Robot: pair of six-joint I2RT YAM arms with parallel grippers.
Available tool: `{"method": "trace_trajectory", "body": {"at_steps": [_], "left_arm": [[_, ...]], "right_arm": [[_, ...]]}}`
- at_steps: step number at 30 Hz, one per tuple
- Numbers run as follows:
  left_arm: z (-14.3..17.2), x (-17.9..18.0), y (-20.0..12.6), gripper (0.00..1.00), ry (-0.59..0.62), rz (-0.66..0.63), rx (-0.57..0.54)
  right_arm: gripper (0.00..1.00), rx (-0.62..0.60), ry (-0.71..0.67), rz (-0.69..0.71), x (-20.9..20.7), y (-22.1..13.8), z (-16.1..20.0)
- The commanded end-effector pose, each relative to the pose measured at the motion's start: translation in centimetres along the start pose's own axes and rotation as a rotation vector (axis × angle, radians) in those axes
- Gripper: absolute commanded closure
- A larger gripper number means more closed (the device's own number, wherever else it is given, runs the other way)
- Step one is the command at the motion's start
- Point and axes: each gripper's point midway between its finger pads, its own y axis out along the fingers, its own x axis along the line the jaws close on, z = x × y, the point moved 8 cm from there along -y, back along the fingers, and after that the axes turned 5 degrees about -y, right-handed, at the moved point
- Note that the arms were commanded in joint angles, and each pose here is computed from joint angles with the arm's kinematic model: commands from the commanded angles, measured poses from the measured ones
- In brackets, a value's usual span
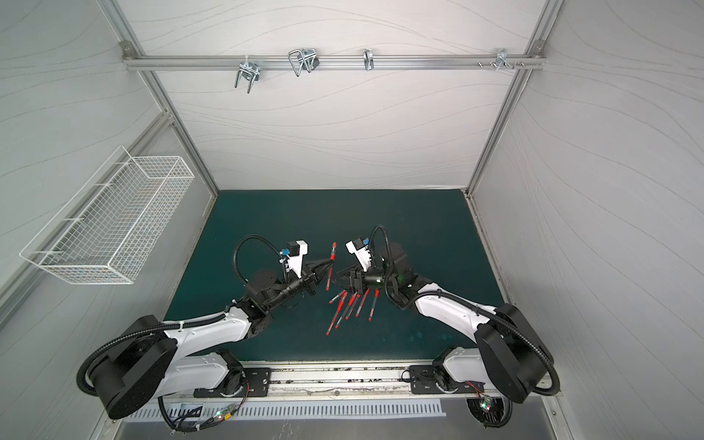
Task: Remove pen caps from pens
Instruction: Pick up the pen from the center of the table.
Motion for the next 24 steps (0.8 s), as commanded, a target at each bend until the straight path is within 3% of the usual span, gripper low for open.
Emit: {"method": "trace_trajectory", "body": {"at_steps": [1,24], "left_arm": [[-1.49,-1.54,-0.08,0.97,0.002,0.101,-0.1],[-1.3,-1.84,0.24,0.96,-0.002,0.089,-0.08]], "right_arm": [[0.58,-0.034,-0.036,-0.021,0.19,0.47,0.06],[0.79,-0.113,-0.057,-0.069,0.22,1.01,0.65]]}}
